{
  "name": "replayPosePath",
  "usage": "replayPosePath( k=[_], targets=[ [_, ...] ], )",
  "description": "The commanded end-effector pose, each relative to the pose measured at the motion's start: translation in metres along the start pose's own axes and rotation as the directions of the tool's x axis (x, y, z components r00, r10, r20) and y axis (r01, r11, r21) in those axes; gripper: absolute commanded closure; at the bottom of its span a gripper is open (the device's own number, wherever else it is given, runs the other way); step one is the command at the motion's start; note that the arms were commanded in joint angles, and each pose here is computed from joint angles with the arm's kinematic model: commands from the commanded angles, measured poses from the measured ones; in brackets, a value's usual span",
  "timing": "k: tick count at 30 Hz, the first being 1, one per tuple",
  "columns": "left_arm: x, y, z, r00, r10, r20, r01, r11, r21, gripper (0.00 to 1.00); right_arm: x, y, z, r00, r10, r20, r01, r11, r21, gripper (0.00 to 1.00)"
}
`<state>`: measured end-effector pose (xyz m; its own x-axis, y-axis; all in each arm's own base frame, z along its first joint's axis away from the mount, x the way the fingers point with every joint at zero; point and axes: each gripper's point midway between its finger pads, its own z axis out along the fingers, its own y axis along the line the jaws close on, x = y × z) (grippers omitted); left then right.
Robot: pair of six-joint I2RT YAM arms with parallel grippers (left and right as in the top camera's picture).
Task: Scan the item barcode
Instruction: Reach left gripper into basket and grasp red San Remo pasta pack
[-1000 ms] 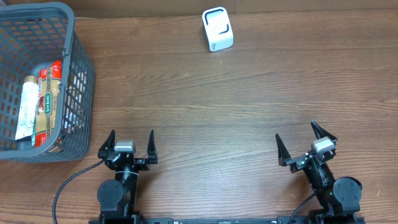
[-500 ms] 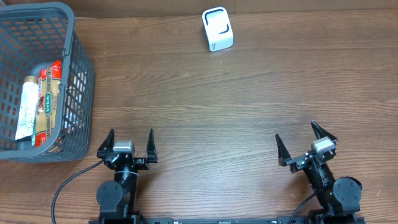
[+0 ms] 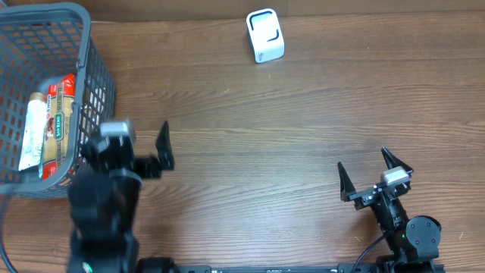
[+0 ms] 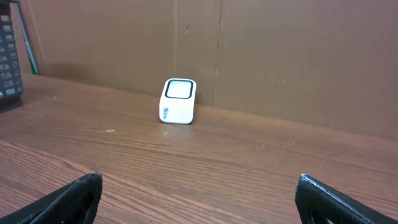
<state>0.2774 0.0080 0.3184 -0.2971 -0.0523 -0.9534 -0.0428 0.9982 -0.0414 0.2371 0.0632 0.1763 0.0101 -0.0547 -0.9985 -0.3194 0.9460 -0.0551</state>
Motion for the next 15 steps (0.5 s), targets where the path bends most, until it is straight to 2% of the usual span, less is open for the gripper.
replayPosePath(
  k=[1, 5, 6, 8, 15],
  targets=[
    [-0.046, 0.024, 0.017, 0.995, -0.062, -0.083, 0.053, 0.993, -0.101, 0.0, 0.001, -0.003, 0.0, 1.0, 0.004, 0.006, -0.004, 1.0, 0.017, 0.0],
    [-0.066, 0.073, 0.033, 0.968, -0.141, -0.206, 0.089, 0.966, -0.244, 0.0, 0.001, -0.003, 0.0, 1.0, 0.004, 0.005, -0.004, 1.0, 0.017, 0.0],
    [-0.067, 0.098, 0.038, 0.953, -0.185, -0.238, 0.106, 0.945, -0.309, 0.0, 0.001, -0.003, 0.0, 1.0, 0.004, 0.005, -0.004, 1.0, 0.017, 0.0],
    [-0.069, 0.125, 0.045, 0.945, -0.222, -0.24, 0.122, 0.921, -0.37, 0.0, 0.001, -0.003, 0.0, 1.0, 0.004, 0.005, -0.004, 1.0, 0.017, 0.0],
    [-0.055, 0.181, 0.08, 0.92, -0.33, -0.211, 0.224, 0.886, -0.406, 0.0, 0.001, -0.003, 0.0, 1.0, 0.004, 0.005, -0.004, 1.0, 0.017, 0.0]
  ],
)
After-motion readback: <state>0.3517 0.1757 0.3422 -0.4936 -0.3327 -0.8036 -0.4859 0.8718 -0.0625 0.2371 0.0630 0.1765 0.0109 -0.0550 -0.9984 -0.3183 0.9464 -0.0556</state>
